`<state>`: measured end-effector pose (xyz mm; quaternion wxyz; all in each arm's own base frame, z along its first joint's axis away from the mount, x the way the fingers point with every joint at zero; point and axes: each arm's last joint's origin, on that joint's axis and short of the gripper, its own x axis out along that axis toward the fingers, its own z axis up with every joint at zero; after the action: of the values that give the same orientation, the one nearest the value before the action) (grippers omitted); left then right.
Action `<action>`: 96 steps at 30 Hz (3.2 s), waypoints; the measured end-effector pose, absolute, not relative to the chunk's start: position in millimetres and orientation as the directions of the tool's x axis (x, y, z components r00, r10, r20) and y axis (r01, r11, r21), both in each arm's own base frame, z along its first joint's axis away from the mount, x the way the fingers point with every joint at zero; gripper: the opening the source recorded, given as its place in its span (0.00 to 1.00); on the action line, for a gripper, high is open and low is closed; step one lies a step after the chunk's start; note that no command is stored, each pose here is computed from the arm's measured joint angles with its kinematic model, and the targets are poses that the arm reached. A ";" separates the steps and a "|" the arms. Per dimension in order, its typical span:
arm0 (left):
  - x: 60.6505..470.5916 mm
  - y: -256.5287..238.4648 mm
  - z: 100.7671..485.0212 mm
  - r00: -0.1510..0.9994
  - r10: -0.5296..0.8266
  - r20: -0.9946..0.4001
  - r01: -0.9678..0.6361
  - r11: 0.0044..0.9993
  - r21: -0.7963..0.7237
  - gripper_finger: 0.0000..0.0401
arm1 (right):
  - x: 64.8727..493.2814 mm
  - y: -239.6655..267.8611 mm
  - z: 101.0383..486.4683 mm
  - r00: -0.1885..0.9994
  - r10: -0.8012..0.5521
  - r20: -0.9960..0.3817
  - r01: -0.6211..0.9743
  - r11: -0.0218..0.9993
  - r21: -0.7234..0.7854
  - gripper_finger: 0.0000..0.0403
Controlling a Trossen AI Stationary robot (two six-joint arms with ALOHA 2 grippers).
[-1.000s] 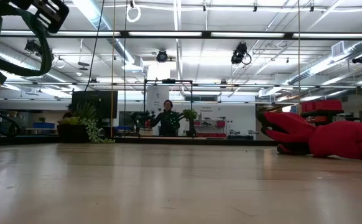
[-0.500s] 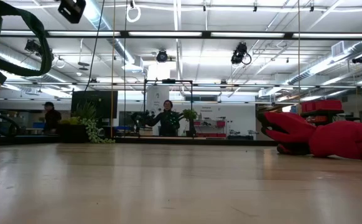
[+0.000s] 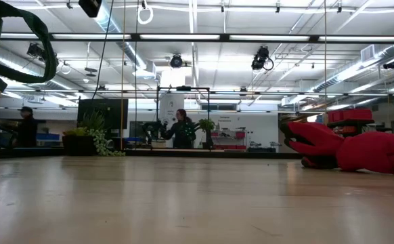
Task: Pick & Place Garden tools in Gardening bag
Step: Put the red gloves into the white gardening bag
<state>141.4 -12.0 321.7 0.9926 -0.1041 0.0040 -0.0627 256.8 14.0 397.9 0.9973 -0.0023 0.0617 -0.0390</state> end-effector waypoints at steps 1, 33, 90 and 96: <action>141.1 -10.1 323.6 0.994 -0.112 0.010 0.112 0.970 -0.214 0.01 | 256.8 14.0 397.9 0.989 -0.078 -0.123 0.079 0.997 -0.001 0.00; 148.9 15.7 360.9 0.999 -0.013 0.046 0.023 0.970 -0.241 0.01 | 174.5 4.7 429.8 0.979 -0.194 -0.060 0.196 0.980 0.024 0.00; 176.2 31.0 362.1 0.998 0.063 -0.024 -0.066 0.983 -0.174 0.03 | 190.0 5.3 354.9 0.676 -0.236 -0.698 0.413 0.906 0.095 0.16; 176.2 31.0 361.1 0.997 0.063 -0.033 -0.068 0.982 -0.175 0.03 | 189.5 3.7 342.9 0.562 -0.293 -0.773 0.568 0.816 0.104 0.22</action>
<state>176.2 31.0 361.1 0.9955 -0.0883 0.0137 0.0329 189.5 3.7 342.9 0.8666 0.1736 0.3964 -0.2486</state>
